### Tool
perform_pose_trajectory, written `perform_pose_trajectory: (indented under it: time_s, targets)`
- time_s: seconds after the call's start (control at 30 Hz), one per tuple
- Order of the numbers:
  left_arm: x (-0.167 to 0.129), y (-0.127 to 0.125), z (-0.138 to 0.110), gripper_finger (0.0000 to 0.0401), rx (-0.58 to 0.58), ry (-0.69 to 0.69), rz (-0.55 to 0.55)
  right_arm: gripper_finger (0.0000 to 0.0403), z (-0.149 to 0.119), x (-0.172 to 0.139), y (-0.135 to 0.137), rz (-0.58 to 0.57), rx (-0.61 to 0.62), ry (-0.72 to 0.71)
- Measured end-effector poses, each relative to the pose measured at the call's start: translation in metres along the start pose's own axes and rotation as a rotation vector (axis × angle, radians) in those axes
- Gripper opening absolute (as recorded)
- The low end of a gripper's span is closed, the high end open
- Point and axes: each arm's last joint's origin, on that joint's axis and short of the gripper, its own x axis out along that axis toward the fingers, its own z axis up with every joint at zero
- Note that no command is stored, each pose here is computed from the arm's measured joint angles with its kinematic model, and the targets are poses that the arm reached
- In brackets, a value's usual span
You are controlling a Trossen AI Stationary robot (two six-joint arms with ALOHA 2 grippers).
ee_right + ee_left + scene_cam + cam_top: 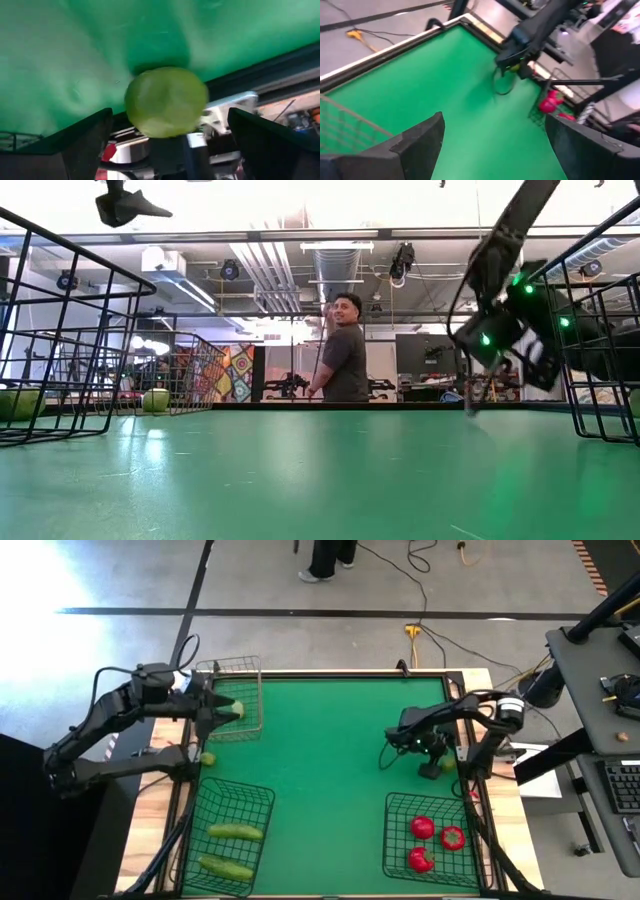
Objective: Sort produce into baskets
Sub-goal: Put the right lemon into the top left wire basket
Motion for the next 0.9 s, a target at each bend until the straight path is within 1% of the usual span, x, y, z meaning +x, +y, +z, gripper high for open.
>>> perform_pose_trajectory:
  time_s: [0.1,0.17,0.33,0.53,0.63,0.77,0.83,0.9]
  targets:
    - [0.000,-0.004,0.000,0.0327,-0.007,-0.002,-0.036,0.0374,0.004,0.012,0.002,0.011,-0.021,0.043]
    - [0.000,-0.006,-0.001,0.0327,-0.012,-0.009,-0.034,0.0360,0.006,0.018,0.002,0.010,-0.024,0.055]
    - [-0.001,-0.008,-0.002,0.0326,-0.013,-0.021,-0.010,0.0306,0.009,0.022,0.003,0.030,-0.024,0.045]
    - [-0.001,-0.010,-0.003,0.0326,-0.020,-0.013,-0.017,0.0237,0.008,0.021,0.003,0.031,-0.023,0.032]
    - [-0.001,-0.010,-0.003,0.0326,-0.021,-0.014,-0.017,0.0215,0.007,0.018,0.003,0.032,-0.023,0.018]
    - [-0.002,-0.009,-0.005,0.0326,-0.024,-0.008,0.014,0.0212,0.006,-0.001,0.008,0.031,-0.021,-0.080]
    - [-0.001,-0.007,-0.007,0.0326,-0.028,0.008,0.043,0.0215,0.006,-0.017,0.014,0.035,-0.029,-0.159]
    - [0.000,-0.005,-0.010,0.0326,-0.031,0.046,0.080,0.0215,0.008,-0.036,0.021,0.052,-0.042,-0.267]
